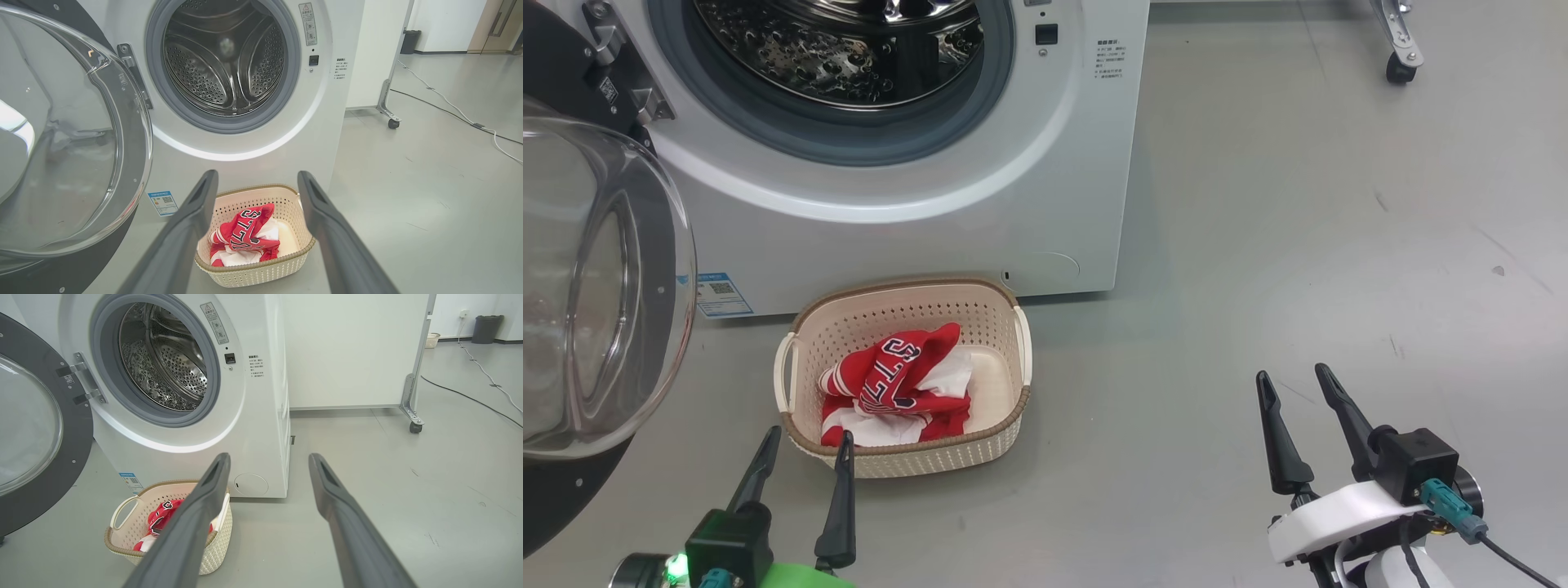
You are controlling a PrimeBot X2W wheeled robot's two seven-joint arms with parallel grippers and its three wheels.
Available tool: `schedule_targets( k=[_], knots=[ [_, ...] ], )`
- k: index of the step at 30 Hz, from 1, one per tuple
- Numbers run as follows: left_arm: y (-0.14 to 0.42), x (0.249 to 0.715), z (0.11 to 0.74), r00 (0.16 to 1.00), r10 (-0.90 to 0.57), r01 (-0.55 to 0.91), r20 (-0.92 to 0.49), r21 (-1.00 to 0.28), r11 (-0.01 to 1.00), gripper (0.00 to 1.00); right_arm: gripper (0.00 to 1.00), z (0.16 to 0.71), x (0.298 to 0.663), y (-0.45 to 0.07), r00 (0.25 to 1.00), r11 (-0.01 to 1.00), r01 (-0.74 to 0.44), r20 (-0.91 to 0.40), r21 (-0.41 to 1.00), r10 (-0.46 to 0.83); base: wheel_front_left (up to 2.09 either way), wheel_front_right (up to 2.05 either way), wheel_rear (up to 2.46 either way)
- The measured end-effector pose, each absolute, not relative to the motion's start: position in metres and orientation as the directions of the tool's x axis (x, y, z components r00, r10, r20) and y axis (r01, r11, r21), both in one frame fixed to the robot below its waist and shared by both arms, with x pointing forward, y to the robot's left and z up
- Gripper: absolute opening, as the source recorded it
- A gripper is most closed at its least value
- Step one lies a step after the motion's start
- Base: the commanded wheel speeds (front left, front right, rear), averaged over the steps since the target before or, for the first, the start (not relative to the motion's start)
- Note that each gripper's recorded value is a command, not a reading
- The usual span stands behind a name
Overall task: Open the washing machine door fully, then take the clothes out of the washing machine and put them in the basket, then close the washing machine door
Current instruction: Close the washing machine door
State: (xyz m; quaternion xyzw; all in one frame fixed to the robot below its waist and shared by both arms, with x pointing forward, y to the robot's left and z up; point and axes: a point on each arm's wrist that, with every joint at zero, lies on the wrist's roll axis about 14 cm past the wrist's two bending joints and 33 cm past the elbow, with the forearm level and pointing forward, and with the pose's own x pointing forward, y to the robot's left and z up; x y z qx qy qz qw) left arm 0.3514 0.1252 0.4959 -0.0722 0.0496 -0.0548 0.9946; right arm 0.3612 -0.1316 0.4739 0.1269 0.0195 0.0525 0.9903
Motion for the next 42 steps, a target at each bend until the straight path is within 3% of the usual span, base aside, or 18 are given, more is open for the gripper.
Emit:
schedule_targets(
  k=[26,42],
  knots=[
    [0.132,0.349,0.496,0.991,-0.095,0.081,-0.091,-0.149,0.986,1.00,1.00,0.473,0.367,-0.133,0.994,0.963,-0.098,-0.026,0.249,0.108,-0.07,0.07,0.00],
    [0.173,0.330,0.499,0.996,0.051,-0.062,-0.079,-0.138,0.988,1.00,1.00,0.475,0.382,-0.097,0.974,0.946,-0.216,-0.016,0.240,0.227,0.00,0.00,0.00]
  ],
)
